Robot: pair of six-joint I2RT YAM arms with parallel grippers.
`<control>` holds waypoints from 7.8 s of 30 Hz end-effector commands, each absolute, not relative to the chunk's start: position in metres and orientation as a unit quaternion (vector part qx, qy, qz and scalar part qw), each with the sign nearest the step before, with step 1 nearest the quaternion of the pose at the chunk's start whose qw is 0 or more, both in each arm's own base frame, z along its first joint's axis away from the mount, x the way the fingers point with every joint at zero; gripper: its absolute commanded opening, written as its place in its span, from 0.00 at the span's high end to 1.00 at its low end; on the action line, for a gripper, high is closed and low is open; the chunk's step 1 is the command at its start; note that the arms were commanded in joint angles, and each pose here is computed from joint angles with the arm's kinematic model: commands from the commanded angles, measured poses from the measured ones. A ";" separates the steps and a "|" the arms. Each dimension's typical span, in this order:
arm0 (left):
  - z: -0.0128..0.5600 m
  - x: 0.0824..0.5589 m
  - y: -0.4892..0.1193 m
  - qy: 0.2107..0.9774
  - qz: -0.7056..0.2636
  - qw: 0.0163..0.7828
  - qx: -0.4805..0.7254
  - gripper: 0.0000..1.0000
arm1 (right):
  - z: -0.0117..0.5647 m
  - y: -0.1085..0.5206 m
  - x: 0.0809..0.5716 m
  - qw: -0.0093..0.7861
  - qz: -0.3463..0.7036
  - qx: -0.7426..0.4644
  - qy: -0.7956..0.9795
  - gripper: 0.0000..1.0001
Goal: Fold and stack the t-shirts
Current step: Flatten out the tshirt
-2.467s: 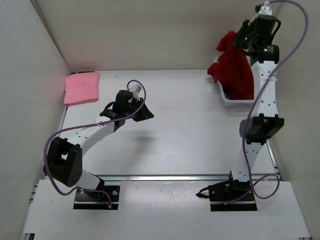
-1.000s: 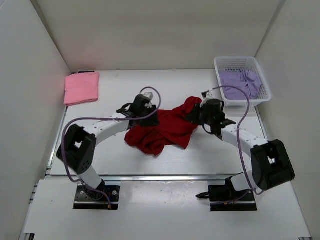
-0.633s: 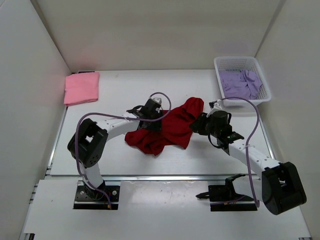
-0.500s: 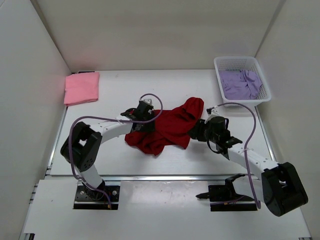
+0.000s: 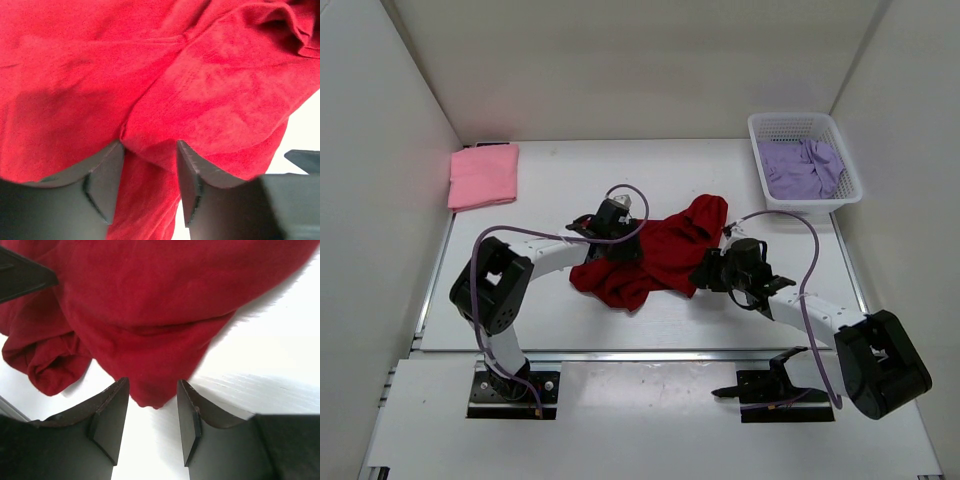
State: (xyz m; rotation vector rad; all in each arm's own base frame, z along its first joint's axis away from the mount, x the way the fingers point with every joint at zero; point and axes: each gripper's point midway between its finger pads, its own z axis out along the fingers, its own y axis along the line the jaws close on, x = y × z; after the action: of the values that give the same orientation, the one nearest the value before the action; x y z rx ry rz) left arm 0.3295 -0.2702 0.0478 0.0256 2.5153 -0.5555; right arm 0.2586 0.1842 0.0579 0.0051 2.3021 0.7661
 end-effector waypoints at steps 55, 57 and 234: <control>0.354 0.397 -0.048 0.753 -0.242 0.575 -0.209 1.00 | 0.039 0.260 0.352 0.327 0.345 0.013 0.880 0.40; 0.346 0.398 -0.049 0.756 -0.243 0.571 -0.209 1.00 | 0.038 0.263 0.360 0.324 0.346 0.017 0.880 0.40; 0.105 0.376 0.012 0.826 -0.187 0.358 -0.393 1.00 | 0.165 0.089 0.350 0.412 0.200 0.081 0.885 0.99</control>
State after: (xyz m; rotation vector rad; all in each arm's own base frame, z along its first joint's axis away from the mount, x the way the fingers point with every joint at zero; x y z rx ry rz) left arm 0.3451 0.0059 0.0841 -0.9972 2.2404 -0.4244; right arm 0.2975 0.0849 0.1250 0.2723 2.4012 0.5074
